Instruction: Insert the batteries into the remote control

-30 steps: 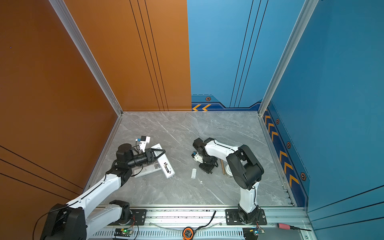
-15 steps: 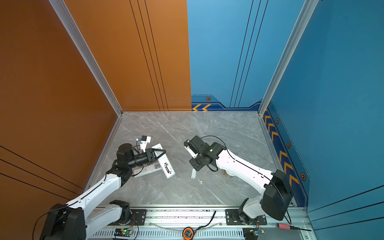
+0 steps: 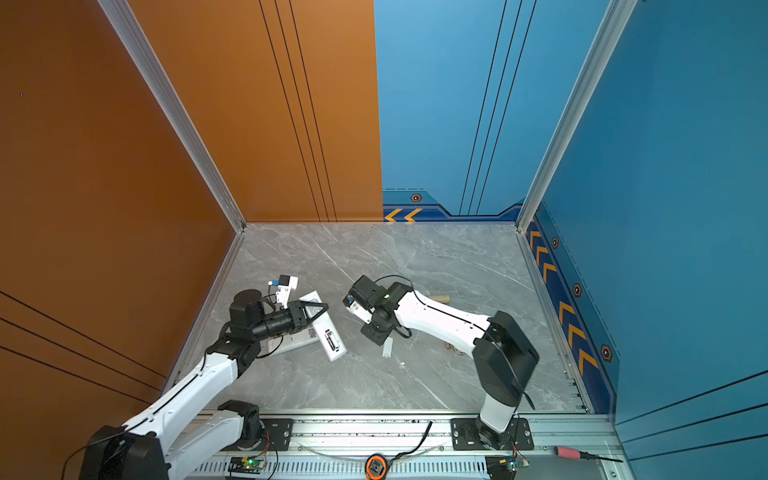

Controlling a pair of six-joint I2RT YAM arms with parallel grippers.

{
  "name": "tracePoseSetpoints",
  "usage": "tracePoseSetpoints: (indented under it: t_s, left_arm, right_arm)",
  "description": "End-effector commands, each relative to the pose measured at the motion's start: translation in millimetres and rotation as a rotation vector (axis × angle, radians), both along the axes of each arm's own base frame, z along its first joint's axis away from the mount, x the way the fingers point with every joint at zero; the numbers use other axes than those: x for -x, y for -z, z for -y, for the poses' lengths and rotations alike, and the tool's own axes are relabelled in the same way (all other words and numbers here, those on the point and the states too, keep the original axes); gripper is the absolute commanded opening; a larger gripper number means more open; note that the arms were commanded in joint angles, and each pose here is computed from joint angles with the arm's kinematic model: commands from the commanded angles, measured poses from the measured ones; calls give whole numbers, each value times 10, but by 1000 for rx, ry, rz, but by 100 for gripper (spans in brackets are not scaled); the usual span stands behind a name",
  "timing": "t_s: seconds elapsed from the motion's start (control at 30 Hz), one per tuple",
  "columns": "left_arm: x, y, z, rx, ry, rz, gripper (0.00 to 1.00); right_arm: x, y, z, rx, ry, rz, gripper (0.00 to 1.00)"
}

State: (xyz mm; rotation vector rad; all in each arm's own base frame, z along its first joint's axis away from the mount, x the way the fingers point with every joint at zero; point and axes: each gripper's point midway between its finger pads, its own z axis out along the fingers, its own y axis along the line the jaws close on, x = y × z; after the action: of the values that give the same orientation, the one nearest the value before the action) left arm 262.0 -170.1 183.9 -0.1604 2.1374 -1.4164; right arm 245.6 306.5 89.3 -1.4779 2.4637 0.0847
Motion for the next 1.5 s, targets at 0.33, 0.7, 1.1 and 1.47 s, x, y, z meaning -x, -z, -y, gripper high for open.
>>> tracePoseSetpoints:
  t_s: [0.33,0.7,1.1,1.47]
  left_arm:
    - [259,509,-373,-116,-169,-149,0]
    - [212,457,-387,-120,-179,-135,0]
    - [167,254,-349,-122,-155,-71,0]
    - [203,226,-161,-133,-81,-75,0]
  right_arm:
    - [59,585,-20,236,-355,-27,0]
    - [148,692,-17,246,-351,-36,21]
    - [-174,-133,-25,-27,-77,22,60]
    - [-798,-363,687,-159,420,-115,60]
